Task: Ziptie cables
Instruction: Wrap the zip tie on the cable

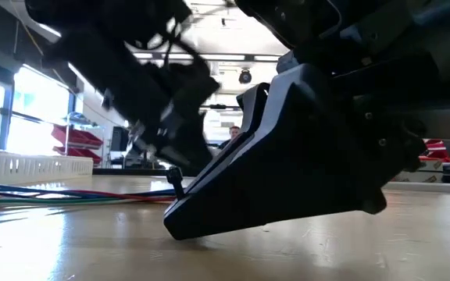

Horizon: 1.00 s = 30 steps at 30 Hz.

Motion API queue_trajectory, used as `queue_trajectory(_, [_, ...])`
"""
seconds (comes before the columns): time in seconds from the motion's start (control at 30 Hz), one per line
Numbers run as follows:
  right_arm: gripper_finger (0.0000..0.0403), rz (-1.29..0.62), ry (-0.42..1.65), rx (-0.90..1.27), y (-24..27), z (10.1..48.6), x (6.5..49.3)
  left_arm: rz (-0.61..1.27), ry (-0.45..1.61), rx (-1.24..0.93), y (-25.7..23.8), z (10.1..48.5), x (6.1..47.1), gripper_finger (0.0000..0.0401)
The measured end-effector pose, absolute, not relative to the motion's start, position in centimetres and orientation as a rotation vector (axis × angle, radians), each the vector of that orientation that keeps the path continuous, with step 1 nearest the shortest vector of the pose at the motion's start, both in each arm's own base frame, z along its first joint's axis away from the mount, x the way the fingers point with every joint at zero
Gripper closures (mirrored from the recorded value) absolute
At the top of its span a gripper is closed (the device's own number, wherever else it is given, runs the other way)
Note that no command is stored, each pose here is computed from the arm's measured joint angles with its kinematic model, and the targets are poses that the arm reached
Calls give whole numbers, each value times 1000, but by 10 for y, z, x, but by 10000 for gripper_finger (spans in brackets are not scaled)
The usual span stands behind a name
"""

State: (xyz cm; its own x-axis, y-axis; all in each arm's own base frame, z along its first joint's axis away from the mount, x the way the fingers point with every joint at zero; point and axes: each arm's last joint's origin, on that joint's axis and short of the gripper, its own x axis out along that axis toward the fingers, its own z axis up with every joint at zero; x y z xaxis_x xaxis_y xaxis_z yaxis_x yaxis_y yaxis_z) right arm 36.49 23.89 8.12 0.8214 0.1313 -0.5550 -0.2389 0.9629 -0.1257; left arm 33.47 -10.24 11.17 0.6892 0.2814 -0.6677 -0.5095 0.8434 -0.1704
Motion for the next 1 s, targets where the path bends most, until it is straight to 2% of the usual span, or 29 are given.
queue_trajectory(0.23, [403,201,571,-194,239,82,365,505,763,-291,-109,96,326,354])
queue_trajectory(0.7, [403,269,490,-119,215,81,389,560,843,-139,-123,96,303,362])
queue_trajectory(1.0, [403,270,493,-144,214,80,388,483,859,-95,-130,130,286,362])
